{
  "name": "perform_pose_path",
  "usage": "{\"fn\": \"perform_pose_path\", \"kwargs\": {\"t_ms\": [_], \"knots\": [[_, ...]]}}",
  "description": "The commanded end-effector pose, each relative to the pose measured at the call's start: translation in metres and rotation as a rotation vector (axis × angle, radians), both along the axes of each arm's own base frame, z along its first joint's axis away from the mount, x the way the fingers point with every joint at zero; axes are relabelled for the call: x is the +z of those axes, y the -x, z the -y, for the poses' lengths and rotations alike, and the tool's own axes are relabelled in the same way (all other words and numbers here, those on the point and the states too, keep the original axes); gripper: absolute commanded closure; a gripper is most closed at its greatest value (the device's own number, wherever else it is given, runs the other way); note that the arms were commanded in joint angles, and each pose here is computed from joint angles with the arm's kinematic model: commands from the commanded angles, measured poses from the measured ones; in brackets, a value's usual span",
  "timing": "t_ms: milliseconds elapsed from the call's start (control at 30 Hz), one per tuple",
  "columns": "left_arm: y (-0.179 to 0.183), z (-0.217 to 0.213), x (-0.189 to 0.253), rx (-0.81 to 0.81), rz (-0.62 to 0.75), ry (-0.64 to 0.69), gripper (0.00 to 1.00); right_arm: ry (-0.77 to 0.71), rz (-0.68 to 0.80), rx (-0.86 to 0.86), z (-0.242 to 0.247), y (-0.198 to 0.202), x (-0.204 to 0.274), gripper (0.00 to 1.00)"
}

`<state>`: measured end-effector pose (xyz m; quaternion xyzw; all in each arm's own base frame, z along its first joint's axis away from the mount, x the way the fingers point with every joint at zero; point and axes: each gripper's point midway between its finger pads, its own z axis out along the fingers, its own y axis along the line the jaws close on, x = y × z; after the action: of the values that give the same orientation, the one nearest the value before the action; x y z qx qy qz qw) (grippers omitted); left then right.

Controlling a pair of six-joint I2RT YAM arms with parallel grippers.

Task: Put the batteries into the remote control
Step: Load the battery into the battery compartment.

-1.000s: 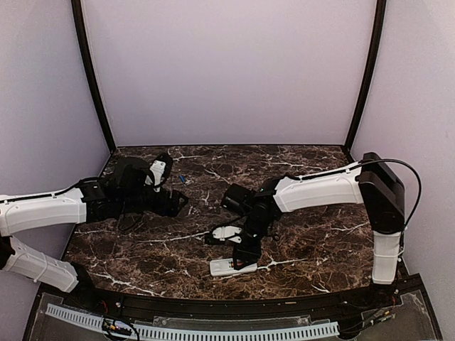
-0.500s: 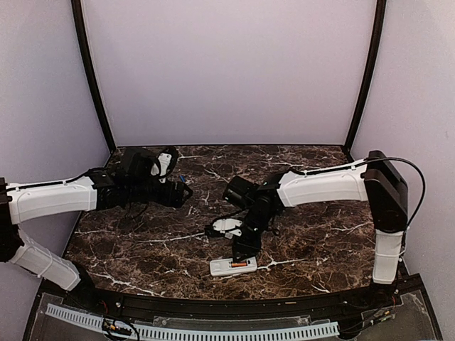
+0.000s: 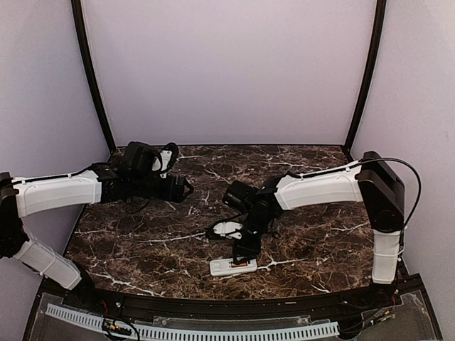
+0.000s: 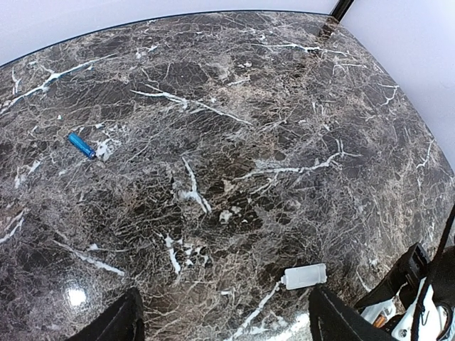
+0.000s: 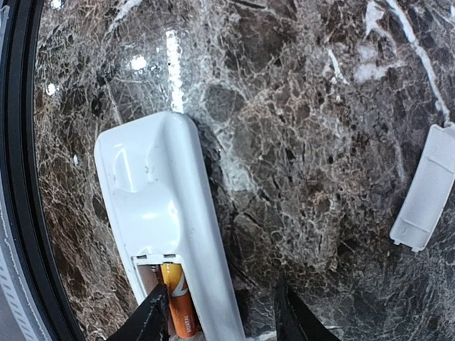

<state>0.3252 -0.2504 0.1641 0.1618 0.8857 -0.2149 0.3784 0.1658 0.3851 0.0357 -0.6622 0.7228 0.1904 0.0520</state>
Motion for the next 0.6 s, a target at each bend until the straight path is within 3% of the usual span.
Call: {"fn": "perform_pose_path", "kwargs": {"t_ms": [0,300,567], "knots": [[-0.001,-0.0073,0.0103,0.017,0.012,0.01,0.21,0.049,-0.009,0.004,0.0114,0.002,-0.0169,0.52],[-0.0037,-0.0098,0.0125,0.023,0.011,0.027,0.21,0.086,0.013,0.007,0.0171,0.0,-0.0182,0.67],[-0.0035,-0.0115,0.0159,0.022,0.023,0.03,0.21,0.099,0.037,0.035,0.012,0.001,-0.014,0.65]]}}
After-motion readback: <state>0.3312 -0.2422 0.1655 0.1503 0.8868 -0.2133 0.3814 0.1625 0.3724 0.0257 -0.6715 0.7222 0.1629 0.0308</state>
